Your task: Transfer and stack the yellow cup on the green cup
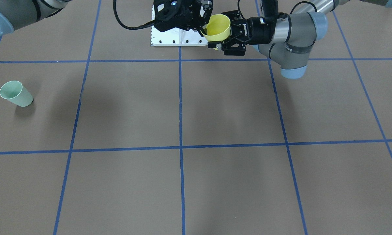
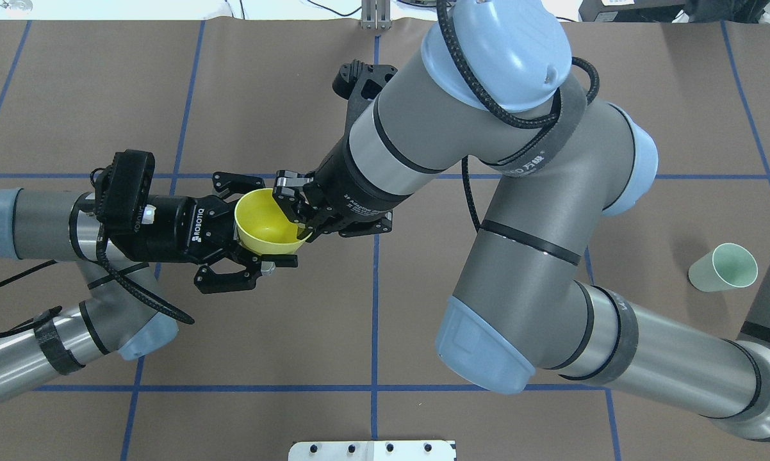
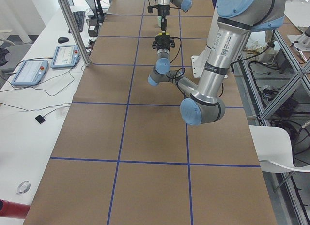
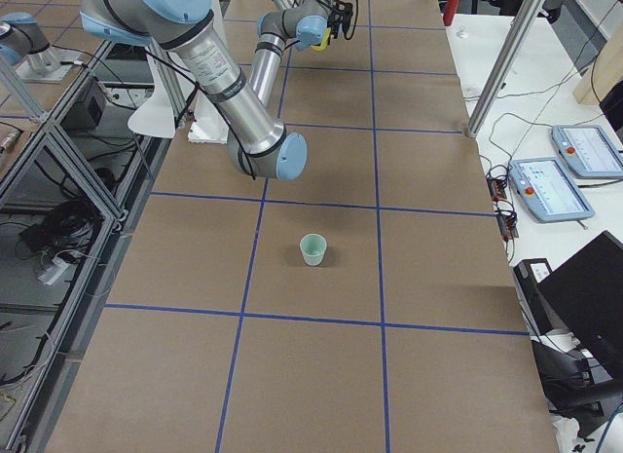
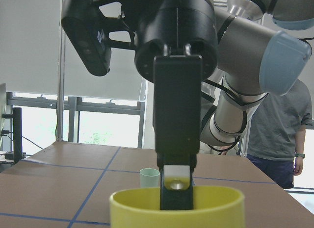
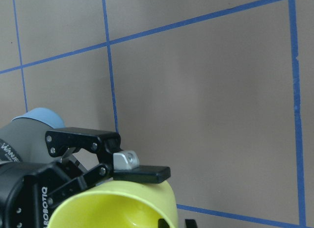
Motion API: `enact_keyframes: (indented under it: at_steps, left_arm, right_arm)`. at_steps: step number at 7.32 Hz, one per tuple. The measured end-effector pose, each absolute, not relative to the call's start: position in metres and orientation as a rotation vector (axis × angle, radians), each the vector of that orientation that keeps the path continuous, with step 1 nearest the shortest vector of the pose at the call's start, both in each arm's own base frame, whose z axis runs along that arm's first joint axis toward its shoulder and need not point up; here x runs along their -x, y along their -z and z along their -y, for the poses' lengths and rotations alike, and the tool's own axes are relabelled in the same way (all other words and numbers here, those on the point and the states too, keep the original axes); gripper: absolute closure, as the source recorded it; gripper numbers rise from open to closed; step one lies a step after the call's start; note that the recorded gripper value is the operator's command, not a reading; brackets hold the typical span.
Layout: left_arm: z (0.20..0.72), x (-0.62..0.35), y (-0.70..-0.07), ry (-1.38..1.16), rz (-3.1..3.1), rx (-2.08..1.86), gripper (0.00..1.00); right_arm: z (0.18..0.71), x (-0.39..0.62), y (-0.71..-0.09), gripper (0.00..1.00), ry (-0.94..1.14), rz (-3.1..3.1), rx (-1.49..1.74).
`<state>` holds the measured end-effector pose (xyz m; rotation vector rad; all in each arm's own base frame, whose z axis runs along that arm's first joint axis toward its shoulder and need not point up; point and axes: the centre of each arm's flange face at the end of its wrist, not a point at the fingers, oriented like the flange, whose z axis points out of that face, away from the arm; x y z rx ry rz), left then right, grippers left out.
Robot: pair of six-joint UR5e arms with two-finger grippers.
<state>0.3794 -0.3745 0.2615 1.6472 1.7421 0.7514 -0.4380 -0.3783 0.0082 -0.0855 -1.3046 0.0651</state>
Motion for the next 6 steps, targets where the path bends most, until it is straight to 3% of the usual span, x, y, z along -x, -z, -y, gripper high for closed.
enact_keyframes:
  at_steps: [2,3,6]
  left_arm:
    - [0.3738,-0.3797,-0.2608,-0.752,-1.744,-1.647,0.23]
    - [0.3737,-0.3796,-0.2606,-0.752,-1.745,-1.648,0.0]
    - [0.3707,-0.3811,-0.2594,-0.755,-1.753,-1.645,0.0]
  right_arm:
    - [0.3784,0.4369,-0.007,1.0,-0.065,1.307,0.083]
    - [0.3784,0.4366,-0.0072,1.0,-0.065,1.307,0.083]
    - [0.3788,0.4361,-0.009,1.0,-0.067,1.305,0.084]
